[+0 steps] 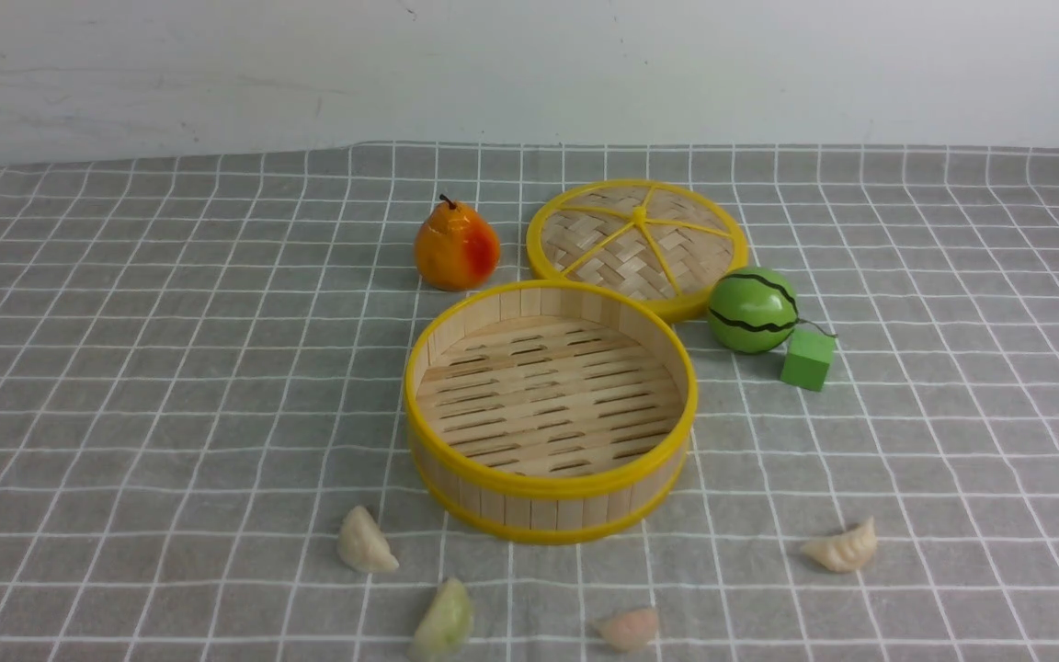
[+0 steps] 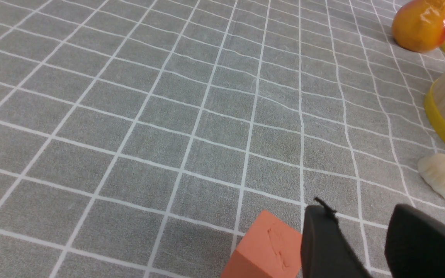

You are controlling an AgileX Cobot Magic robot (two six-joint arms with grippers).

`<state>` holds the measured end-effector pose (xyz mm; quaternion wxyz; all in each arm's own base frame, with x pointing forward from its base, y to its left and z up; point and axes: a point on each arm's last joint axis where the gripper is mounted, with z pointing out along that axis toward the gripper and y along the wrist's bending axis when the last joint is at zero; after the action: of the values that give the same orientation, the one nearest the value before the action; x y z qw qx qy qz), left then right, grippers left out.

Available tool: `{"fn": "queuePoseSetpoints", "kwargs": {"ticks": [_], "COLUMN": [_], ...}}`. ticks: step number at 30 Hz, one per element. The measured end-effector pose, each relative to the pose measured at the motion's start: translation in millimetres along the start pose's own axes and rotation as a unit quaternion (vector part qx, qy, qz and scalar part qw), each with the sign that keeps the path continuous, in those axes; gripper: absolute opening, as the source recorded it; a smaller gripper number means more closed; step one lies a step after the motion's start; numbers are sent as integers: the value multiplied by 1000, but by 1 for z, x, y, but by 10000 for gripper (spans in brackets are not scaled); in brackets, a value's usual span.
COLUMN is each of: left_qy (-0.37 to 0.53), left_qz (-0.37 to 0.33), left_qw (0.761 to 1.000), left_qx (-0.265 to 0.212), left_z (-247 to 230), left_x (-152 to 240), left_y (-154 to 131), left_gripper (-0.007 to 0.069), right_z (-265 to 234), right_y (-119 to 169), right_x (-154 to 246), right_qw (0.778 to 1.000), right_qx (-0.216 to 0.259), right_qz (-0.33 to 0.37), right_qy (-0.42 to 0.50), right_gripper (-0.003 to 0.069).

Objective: Put the dumplings into the steamer on the table with the grey tablecloth.
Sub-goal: 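Reach for and grasp a dumpling on the table with the left gripper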

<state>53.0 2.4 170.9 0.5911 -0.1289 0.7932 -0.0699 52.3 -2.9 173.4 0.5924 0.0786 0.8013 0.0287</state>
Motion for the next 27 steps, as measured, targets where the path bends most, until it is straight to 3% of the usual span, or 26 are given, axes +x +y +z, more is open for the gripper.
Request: {"fn": "queuePoseSetpoints", "kwargs": {"ticks": [27], "left_qy": [0], "left_qz": [0], "left_qw": [1000], "left_qx": [0], "left_z": [0], "left_x": [0], "left_y": [0], "left_gripper": [237], "right_z": [0], "right_y": [0], "right_x": [0], "right_qw": [1000], "right_qx": [-1], "right_qz": [4], "right_qy": [0], "right_gripper": [240]}}
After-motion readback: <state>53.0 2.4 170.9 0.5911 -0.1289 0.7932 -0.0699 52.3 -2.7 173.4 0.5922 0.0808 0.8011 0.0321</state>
